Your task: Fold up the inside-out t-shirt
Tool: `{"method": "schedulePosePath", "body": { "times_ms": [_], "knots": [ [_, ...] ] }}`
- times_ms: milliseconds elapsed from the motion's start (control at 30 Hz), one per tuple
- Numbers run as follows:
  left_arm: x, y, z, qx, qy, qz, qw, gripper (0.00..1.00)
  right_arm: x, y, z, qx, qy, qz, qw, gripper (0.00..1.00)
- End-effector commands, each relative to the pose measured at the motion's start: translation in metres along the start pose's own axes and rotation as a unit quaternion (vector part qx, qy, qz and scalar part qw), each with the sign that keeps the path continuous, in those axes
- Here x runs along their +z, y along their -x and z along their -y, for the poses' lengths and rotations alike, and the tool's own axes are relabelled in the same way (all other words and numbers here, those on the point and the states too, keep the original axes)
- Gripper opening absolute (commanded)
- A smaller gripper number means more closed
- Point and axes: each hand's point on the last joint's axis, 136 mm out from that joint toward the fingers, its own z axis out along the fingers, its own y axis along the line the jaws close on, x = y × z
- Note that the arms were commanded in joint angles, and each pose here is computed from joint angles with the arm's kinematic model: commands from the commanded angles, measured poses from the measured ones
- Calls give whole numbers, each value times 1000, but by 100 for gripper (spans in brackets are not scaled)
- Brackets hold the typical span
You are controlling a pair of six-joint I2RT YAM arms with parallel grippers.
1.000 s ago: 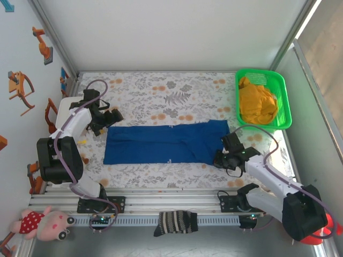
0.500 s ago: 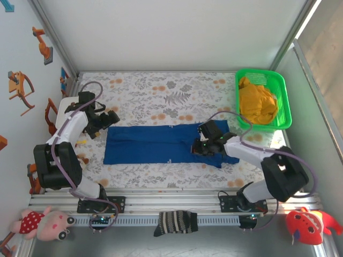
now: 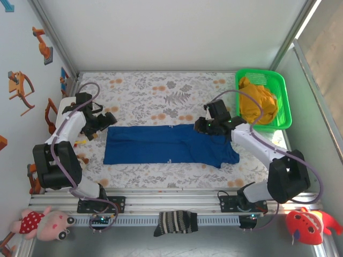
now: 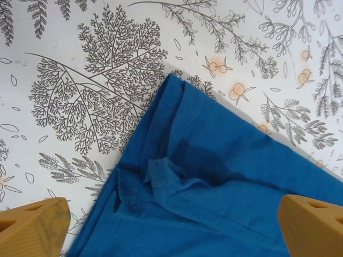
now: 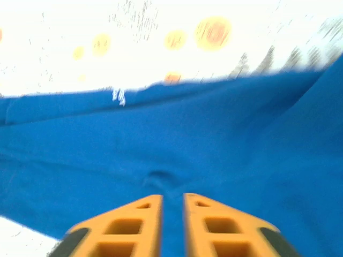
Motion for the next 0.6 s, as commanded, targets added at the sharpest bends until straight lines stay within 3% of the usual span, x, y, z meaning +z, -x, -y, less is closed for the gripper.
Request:
{"method": "schedulePosePath", "body": {
  "times_ms": [0,200,367,467,567],
  "knots": [
    [9,1,-1,11,11,-20,1000,90,1,-3,41,-8,-69,-25,997,26],
    [24,7,6,20,9,-40,999,78,22,3,69,11,-92,-44,995,28],
    [37,2,13,29,11,-60,998,75,41,1,86,33,-103,-57,992,28],
    [46,-6,12,30,13,-75,997,62,49,-3,98,52,-112,-62,990,28],
    [54,-13,9,27,14,-87,996,38,55,-8,110,76,-119,-67,988,28]
  ]
}}
